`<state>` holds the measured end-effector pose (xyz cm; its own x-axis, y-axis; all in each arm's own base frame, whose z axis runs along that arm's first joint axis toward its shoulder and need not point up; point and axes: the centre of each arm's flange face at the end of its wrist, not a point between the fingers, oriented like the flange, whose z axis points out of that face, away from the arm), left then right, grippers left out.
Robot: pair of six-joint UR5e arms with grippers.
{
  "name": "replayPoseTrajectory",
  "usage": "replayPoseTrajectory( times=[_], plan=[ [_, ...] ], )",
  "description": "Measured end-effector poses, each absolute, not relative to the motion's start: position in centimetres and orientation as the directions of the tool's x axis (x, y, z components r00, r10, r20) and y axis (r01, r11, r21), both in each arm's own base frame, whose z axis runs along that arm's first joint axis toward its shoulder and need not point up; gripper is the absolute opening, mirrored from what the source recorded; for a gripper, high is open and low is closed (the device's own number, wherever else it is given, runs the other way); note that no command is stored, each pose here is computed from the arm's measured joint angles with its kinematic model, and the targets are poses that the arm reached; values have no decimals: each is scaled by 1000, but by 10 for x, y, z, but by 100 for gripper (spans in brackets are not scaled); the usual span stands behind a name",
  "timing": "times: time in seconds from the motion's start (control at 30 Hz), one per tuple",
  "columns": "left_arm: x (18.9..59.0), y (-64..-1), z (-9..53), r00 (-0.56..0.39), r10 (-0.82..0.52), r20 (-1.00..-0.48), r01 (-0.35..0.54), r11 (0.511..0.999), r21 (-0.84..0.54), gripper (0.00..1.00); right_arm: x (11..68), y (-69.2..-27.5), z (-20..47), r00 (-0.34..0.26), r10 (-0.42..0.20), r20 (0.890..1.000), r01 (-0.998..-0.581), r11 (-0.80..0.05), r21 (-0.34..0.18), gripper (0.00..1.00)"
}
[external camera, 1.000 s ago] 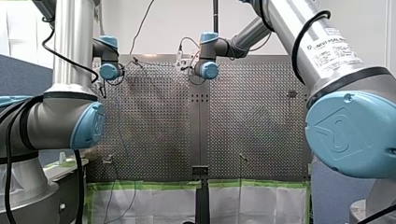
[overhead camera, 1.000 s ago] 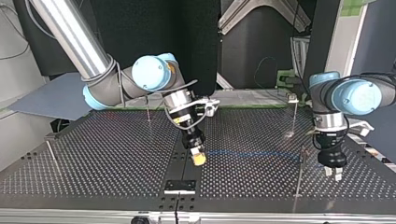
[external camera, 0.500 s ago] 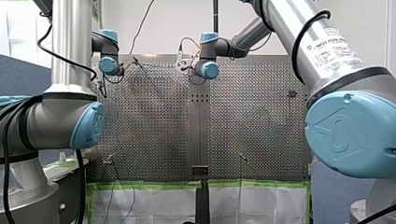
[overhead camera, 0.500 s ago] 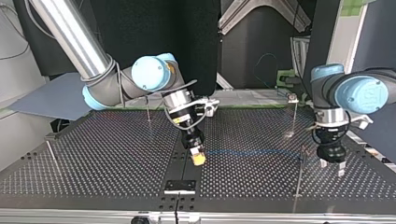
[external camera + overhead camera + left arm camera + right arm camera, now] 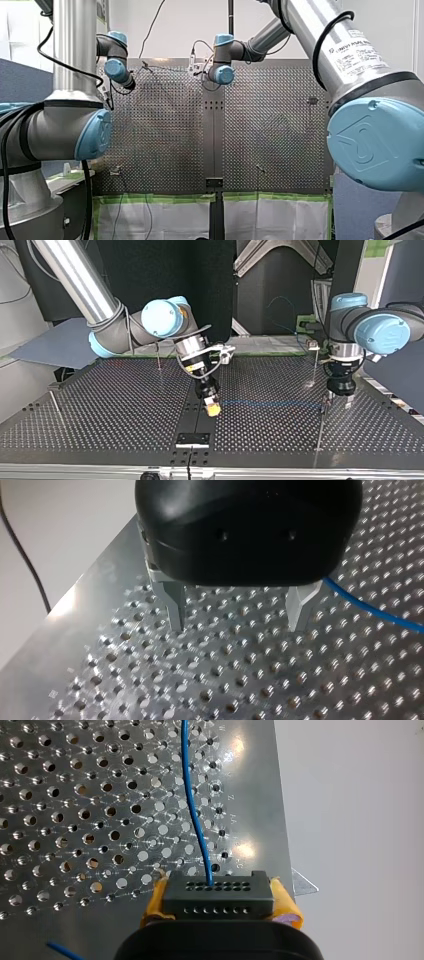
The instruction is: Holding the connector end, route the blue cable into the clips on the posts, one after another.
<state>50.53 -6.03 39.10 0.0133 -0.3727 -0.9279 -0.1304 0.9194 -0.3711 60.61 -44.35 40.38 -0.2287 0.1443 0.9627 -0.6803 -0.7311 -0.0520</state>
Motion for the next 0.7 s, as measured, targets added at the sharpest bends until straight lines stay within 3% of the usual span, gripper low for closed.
replayPoseTrajectory(
  times=[0.7],
  plan=[
    [423,-102,449,-24,-397,-917,-96,914,-393,100,608,-441,403,-230,138,963,-677,-734,-56,0]
  ],
)
